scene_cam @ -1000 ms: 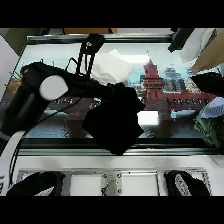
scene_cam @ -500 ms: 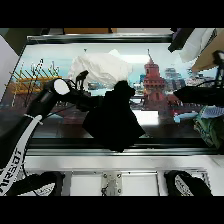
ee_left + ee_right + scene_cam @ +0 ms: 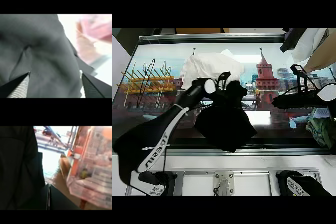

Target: Fold the clothes and pants, and hang the long-sleeved shirts on hangers.

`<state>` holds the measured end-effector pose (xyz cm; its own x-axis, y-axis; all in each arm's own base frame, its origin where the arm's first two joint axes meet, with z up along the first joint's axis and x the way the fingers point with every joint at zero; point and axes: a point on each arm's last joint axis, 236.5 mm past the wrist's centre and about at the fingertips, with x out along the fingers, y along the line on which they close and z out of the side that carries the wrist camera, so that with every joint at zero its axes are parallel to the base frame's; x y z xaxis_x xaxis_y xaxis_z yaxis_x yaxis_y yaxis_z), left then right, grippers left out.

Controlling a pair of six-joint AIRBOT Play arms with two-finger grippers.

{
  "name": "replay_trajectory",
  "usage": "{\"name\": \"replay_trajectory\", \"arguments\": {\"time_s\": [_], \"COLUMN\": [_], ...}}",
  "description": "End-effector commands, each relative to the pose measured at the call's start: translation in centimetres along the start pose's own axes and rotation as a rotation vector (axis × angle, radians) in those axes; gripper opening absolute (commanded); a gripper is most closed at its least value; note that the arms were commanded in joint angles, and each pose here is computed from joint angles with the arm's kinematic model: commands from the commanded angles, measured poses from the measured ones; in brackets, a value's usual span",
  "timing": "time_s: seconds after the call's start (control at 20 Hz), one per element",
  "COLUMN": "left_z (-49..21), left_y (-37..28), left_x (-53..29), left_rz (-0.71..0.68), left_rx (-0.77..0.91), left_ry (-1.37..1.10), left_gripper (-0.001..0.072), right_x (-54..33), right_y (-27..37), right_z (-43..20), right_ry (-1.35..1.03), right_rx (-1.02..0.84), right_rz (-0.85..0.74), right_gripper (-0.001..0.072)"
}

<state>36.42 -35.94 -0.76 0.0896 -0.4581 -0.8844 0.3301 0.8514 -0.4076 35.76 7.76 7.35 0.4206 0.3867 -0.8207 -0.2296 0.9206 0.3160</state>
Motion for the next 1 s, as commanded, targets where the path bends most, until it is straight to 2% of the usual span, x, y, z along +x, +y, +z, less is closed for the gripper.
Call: {"name": "replay_trajectory", "arguments": {"time_s": [0.0, 0.25, 0.3, 0.35, 0.4, 0.45, 0.55, 0.7, 0.8, 0.95], "left_z": [1.4, 1.4, 1.4, 1.5, 1.8, 2.0, 2.9, 3.4, 1.9, -1.0], "left_y": [1.2, 1.2, 1.9, 2.7, 4.0, 5.3, 7.4, 9.1, 10.7, 11.7], "left_x": [2.2, 5.1, 5.3, 5.4, 5.0, 4.2, 0.8, -4.9, -7.1, -7.1], "left_rz": [0.209, 0.279, 0.306, 0.337, 0.385, 0.429, 0.49, 0.477, 0.485, 0.435], "left_rx": [0.054, 0.1, 0.102, 0.11, 0.118, 0.118, 0.122, 0.131, 0.117, 0.088], "left_ry": [0.013, 0.085, 0.096, 0.096, 0.092, 0.091, 0.064, 0.015, 0.018, 0.039], "left_gripper": [0.069, 0.0689, 0.0648, 0.0404, 0.0088, 0.0017, 0.0017, 0.0017, 0.0017, 0.0017], "right_x": [0.4, 0.4, 0.4, 0.4, 0.6, 0.8, 1.9, 5.4, 8.7, 13.7], "right_y": [-0.3, -0.3, -0.3, -0.3, -0.3, -0.3, -0.6, 0.0, 2.0, 5.8], "right_z": [0.0, -0.1, -0.2, -0.2, -0.3, -0.5, -1.3, -2.5, -3.2, -3.8], "right_ry": [0.007, 0.01, 0.012, 0.013, 0.019, 0.032, 0.077, 0.165, 0.214, 0.239], "right_rx": [0.006, 0.006, 0.006, 0.006, 0.008, 0.01, 0.024, 0.05, 0.035, 0.003], "right_rz": [-0.012, -0.011, -0.01, -0.01, -0.008, -0.005, 0.003, 0.07, 0.16, 0.294], "right_gripper": [0.0028, 0.0027, 0.0028, 0.0028, 0.0027, 0.0028, 0.0028, 0.0044, 0.0297, 0.054]}}
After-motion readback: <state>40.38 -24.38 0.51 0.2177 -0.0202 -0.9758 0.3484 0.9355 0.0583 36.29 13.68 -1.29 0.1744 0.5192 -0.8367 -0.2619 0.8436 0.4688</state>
